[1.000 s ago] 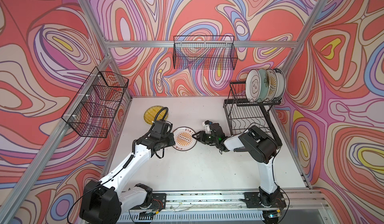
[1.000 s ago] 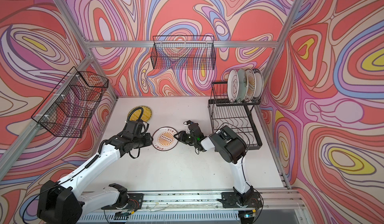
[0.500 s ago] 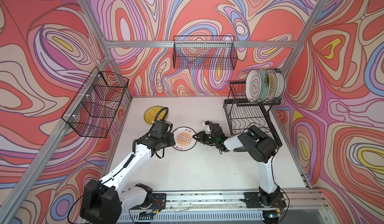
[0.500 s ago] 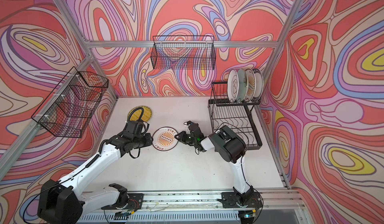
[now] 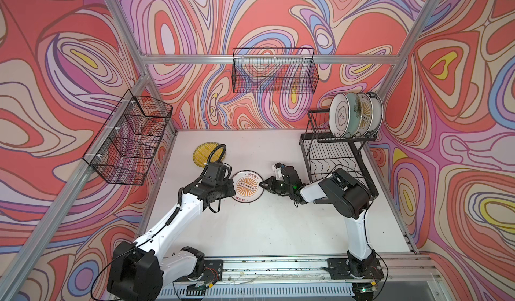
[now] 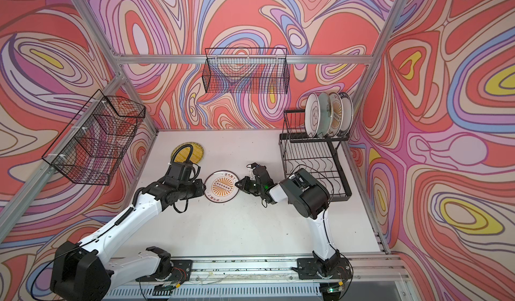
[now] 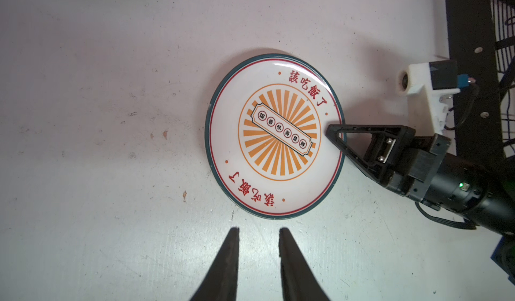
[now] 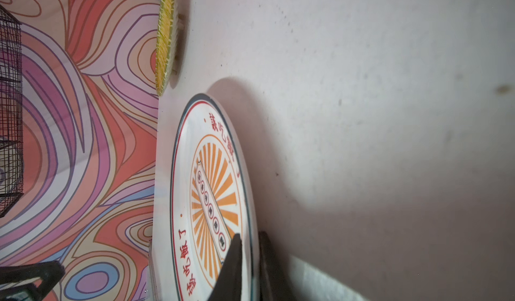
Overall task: Load plates into a dish rack
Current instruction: Pick up the plate from the center of the table.
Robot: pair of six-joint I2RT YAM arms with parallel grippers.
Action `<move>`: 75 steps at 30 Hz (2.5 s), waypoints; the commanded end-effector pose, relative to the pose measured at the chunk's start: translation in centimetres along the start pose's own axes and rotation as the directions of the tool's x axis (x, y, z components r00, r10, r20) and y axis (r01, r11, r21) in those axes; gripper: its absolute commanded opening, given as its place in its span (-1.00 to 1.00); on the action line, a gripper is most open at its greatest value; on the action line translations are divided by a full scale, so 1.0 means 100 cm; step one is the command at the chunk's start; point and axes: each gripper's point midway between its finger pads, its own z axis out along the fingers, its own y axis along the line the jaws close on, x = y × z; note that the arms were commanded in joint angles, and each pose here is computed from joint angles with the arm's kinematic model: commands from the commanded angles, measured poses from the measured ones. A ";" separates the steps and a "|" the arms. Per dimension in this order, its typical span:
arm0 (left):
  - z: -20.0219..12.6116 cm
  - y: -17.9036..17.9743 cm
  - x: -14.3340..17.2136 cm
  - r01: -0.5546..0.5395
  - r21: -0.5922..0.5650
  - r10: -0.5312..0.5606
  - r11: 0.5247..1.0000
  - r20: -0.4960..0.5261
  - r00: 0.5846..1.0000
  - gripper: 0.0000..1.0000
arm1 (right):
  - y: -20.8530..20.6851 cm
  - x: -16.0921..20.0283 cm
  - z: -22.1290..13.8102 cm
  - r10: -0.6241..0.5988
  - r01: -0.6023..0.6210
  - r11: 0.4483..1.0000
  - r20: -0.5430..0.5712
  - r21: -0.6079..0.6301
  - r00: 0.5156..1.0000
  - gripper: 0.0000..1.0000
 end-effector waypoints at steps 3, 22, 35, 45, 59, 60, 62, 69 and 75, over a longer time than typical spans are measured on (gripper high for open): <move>-0.002 0.002 0.002 -0.005 0.004 0.005 1.000 0.004 1.000 -0.42 | -0.039 0.023 0.002 0.061 -0.054 0.992 -0.057 0.116 0.996 -0.81; -0.025 -0.005 -0.005 -0.003 0.043 0.001 0.999 0.056 0.998 -0.43 | -0.008 0.002 -0.019 0.020 -0.018 0.998 -0.016 0.065 1.000 -0.99; -0.032 -0.017 -0.007 0.007 0.110 -0.014 0.994 0.065 0.998 -0.43 | 0.032 -0.027 -0.064 -0.082 0.076 0.994 0.066 0.083 0.994 -1.00; -0.032 -0.039 -0.008 0.026 0.233 -0.038 0.972 0.045 0.998 -0.38 | 0.075 -0.063 -0.121 -0.141 0.137 0.990 0.175 0.036 0.974 -1.00; -0.034 -0.082 -0.018 0.046 0.464 -0.075 0.885 0.045 0.996 -0.37 | 0.114 -0.070 -0.156 -0.195 0.209 0.977 0.196 -0.052 0.961 -1.00; -0.034 -0.083 -0.019 0.048 0.471 -0.078 0.881 0.045 0.996 -0.37 | 0.115 -0.070 -0.156 -0.198 0.213 0.975 0.195 -0.057 0.961 -1.00; -0.033 -0.085 -0.020 0.052 0.475 -0.082 0.879 0.043 0.996 -0.37 | 0.118 -0.068 -0.156 -0.205 0.221 0.973 0.187 -0.070 0.961 -1.00; -0.030 -0.089 -0.022 0.064 0.496 -0.094 0.866 0.035 0.995 -0.37 | 0.129 -0.061 -0.159 -0.224 0.246 0.960 0.168 -0.130 0.960 -1.00; -0.030 -0.091 -0.025 0.066 0.504 -0.100 0.861 0.039 0.994 -0.38 | 0.136 -0.057 -0.163 -0.241 0.267 0.950 0.160 -0.162 0.957 -1.00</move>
